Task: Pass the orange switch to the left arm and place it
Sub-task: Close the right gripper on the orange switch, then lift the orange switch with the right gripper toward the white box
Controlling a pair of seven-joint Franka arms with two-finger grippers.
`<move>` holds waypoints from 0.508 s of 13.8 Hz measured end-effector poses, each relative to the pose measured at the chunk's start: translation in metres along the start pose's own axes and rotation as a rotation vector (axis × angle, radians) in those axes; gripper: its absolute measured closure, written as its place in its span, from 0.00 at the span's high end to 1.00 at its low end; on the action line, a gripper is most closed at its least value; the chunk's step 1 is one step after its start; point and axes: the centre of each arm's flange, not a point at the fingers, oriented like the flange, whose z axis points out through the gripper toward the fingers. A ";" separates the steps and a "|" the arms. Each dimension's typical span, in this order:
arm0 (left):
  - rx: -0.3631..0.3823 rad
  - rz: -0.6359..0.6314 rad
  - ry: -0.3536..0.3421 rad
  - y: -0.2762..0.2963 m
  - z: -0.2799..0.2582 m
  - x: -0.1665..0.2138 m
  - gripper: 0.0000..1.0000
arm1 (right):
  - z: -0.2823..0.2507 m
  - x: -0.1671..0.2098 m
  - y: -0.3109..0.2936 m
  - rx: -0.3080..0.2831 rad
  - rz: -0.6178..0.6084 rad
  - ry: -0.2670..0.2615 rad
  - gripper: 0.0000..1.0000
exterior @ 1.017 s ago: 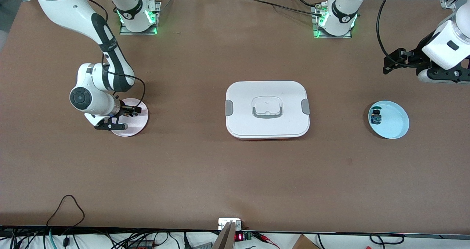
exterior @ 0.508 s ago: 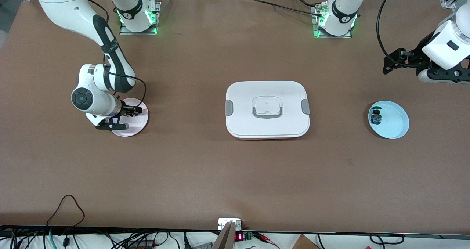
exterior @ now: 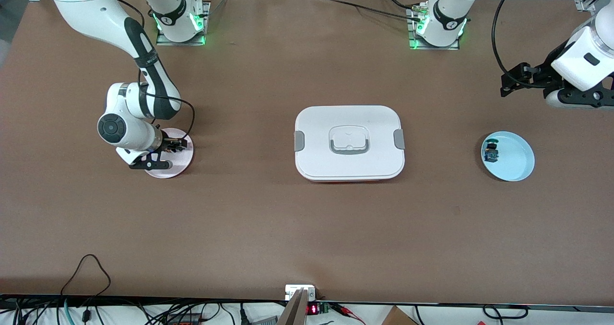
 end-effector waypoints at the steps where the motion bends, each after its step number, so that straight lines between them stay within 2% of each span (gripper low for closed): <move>1: 0.000 0.000 0.000 0.000 0.000 0.000 1.00 | -0.002 0.001 -0.001 0.001 -0.003 0.003 0.73; 4: 0.000 0.000 0.000 0.000 0.000 0.000 1.00 | -0.019 0.007 -0.008 0.007 -0.017 -0.003 0.73; 7: 0.000 0.000 0.000 0.000 0.000 0.000 1.00 | -0.066 0.018 -0.012 0.020 -0.057 -0.012 0.73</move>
